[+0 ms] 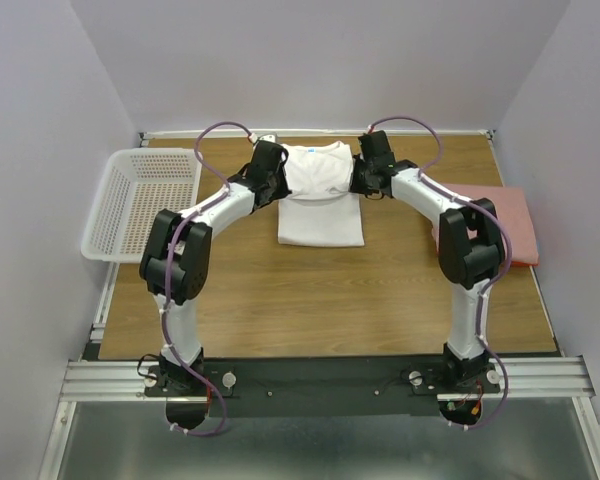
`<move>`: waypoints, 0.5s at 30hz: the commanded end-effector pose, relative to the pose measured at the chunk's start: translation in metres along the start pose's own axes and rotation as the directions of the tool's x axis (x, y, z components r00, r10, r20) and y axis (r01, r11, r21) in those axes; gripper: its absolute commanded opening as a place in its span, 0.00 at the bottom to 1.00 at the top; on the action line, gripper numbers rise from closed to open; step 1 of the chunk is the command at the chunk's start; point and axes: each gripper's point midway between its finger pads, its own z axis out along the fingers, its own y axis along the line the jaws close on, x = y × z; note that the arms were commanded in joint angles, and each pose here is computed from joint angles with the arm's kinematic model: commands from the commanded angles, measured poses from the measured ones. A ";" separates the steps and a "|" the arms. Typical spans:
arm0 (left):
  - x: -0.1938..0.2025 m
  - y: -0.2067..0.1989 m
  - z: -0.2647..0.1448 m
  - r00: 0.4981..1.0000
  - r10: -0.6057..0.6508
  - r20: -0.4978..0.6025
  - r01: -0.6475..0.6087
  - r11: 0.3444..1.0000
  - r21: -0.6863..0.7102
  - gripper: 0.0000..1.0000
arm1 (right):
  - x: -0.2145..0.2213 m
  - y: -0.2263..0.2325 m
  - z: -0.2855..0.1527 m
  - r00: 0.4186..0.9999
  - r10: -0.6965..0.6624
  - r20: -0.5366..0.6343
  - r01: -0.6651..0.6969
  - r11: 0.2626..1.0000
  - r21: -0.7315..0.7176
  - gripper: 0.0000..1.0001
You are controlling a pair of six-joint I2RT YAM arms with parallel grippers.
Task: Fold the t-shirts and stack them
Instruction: Fold the tshirt
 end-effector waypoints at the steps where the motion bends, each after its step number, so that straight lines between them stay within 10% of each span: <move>1: -0.001 -0.002 0.013 0.999 0.037 -0.019 -0.037 0.999 0.027 0.00 | -0.003 0.006 0.015 1.000 -0.012 -0.018 0.011 0.999 -0.051 0.01; 6: 0.002 0.004 0.029 0.998 0.051 -0.044 -0.051 0.999 0.012 0.06 | -0.005 0.001 0.027 1.000 -0.002 -0.021 0.001 0.999 -0.042 0.02; 15: -0.007 0.005 0.020 0.998 0.050 -0.040 -0.049 0.999 0.014 0.73 | -0.020 0.011 0.017 1.000 -0.010 -0.007 0.010 0.994 -0.108 0.52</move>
